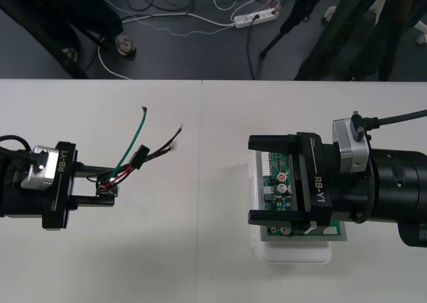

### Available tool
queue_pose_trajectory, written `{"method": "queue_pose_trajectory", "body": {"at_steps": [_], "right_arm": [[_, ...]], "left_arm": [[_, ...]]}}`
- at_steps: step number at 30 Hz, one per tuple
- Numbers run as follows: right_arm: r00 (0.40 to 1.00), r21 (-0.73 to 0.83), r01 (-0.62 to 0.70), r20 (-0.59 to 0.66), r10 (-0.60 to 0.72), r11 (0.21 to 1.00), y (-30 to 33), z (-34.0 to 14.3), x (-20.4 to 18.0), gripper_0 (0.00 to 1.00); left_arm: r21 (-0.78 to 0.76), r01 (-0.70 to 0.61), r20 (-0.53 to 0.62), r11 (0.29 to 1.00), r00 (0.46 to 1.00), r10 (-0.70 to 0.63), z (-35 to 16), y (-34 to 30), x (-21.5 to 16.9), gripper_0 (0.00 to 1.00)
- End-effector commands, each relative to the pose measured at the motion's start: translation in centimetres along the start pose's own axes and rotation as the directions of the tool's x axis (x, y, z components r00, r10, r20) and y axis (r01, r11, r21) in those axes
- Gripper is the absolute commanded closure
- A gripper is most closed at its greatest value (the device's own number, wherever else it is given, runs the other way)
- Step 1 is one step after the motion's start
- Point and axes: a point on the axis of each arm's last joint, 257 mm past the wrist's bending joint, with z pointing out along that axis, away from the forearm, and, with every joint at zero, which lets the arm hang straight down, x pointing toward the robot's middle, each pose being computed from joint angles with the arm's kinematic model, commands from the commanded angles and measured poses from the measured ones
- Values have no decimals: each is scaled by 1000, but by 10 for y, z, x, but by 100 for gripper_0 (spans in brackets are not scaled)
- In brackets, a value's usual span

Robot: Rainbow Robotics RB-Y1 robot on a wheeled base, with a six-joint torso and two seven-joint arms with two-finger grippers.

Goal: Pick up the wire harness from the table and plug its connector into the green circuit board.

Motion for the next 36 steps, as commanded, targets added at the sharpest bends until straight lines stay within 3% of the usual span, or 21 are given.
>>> {"method": "queue_pose_trajectory", "body": {"at_steps": [1, 26, 36], "right_arm": [[999, 24, -20, 27, 19, 1000, -4, -5, -10, 0], [999, 24, -30, 29, 30, 999, -4, -6, -11, 0], [999, 27, -33, 27, 33, 999, -5, -8, -11, 0]], "left_arm": [[14, 97, 25, 995, 995, -98, 6, -16, -15, 100], [25, 395, 69, 918, 916, -396, 29, -38, -53, 100], [31, 421, 83, 906, 903, -422, 29, -39, -55, 100]]}}
